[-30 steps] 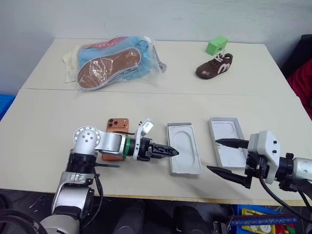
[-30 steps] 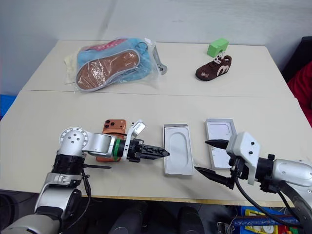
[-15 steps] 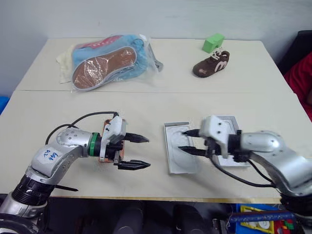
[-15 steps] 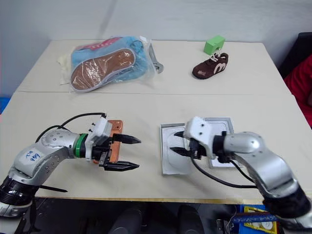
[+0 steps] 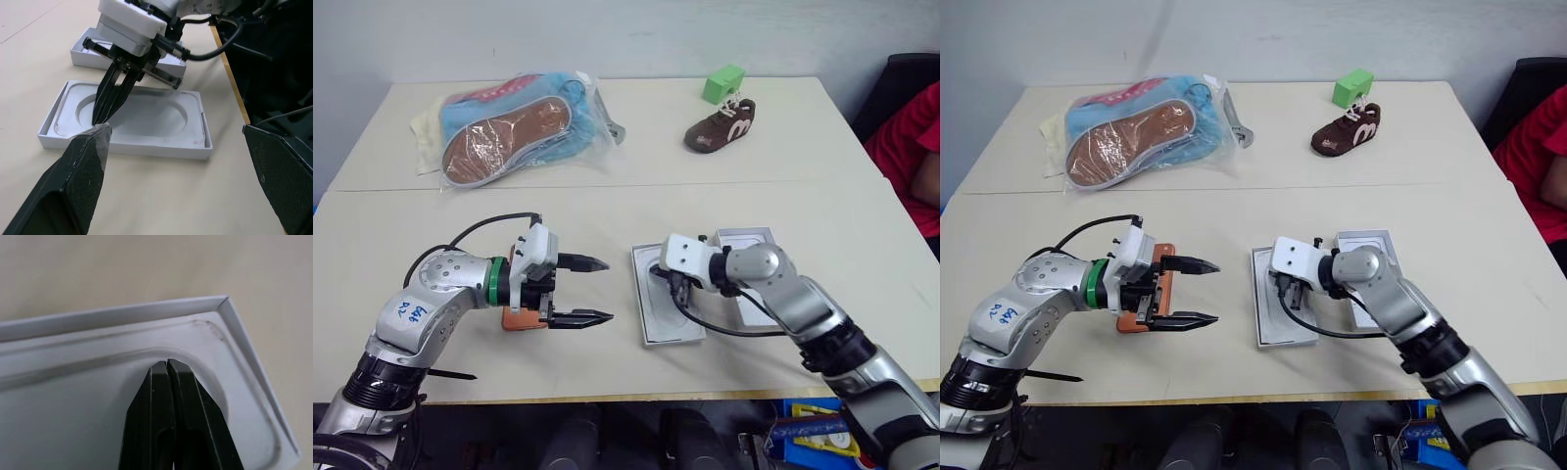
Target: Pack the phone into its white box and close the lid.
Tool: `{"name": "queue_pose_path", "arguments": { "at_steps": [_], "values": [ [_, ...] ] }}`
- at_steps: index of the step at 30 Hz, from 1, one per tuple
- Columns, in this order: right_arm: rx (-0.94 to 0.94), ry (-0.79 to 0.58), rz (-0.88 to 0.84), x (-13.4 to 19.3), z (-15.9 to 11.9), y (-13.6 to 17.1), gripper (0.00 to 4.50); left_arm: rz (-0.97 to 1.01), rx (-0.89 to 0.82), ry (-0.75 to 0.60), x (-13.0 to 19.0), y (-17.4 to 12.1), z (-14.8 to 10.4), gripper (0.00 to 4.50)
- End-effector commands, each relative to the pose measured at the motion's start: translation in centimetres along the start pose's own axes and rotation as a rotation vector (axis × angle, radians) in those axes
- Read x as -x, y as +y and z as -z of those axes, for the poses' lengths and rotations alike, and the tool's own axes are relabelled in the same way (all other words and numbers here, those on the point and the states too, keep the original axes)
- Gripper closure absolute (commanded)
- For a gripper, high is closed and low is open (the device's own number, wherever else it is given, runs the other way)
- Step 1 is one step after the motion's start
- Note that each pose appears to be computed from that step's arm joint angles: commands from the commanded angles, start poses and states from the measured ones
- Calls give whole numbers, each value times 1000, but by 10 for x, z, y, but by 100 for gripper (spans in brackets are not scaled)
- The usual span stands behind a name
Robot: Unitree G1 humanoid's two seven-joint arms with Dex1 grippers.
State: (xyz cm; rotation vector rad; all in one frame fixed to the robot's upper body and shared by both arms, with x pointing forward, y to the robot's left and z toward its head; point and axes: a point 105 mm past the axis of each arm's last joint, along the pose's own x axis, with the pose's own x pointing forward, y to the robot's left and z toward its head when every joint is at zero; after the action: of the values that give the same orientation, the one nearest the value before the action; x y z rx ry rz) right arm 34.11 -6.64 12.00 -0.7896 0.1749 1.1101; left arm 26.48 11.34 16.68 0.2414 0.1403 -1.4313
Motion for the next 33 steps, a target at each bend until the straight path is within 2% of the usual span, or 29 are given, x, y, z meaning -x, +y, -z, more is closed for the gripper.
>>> {"name": "queue_pose_path", "arguments": {
  "at_steps": [1, 6, 11, 15, 18, 22, 25, 28, 33],
  "values": [
    [39, -36, 44, 2, -11, -13, 448, 17, -25, -6, -2, -6, -6, 0],
    [16, -75, 32, 5, -19, -11, 448, 36, -17, 7, -6, -8, -1, 0],
    [-31, -109, 19, 34, -30, -6, 448, 45, -12, -1, -9, -7, -2, 0],
    [-33, -5, -55, 51, -7, 19, 448, 52, -6, -3, -10, -6, -1, 0],
    [-10, 51, -86, 47, 7, 34, 448, 54, 8, -7, -10, -6, 0, 0],
    [-5, 65, -72, 33, 15, 36, 448, 37, 40, -4, -6, -1, 1, 0],
    [-22, 21, -58, 34, 4, 28, 448, 0, 109, 1, 7, 5, 4, 0],
    [-62, -92, -94, 34, -26, 21, 448, -73, 232, 27, 37, 12, 14, 0],
    [3, -219, -209, 6, -72, 22, 448, -128, 572, 32, 108, -2, 17, 0]
  ]
}}
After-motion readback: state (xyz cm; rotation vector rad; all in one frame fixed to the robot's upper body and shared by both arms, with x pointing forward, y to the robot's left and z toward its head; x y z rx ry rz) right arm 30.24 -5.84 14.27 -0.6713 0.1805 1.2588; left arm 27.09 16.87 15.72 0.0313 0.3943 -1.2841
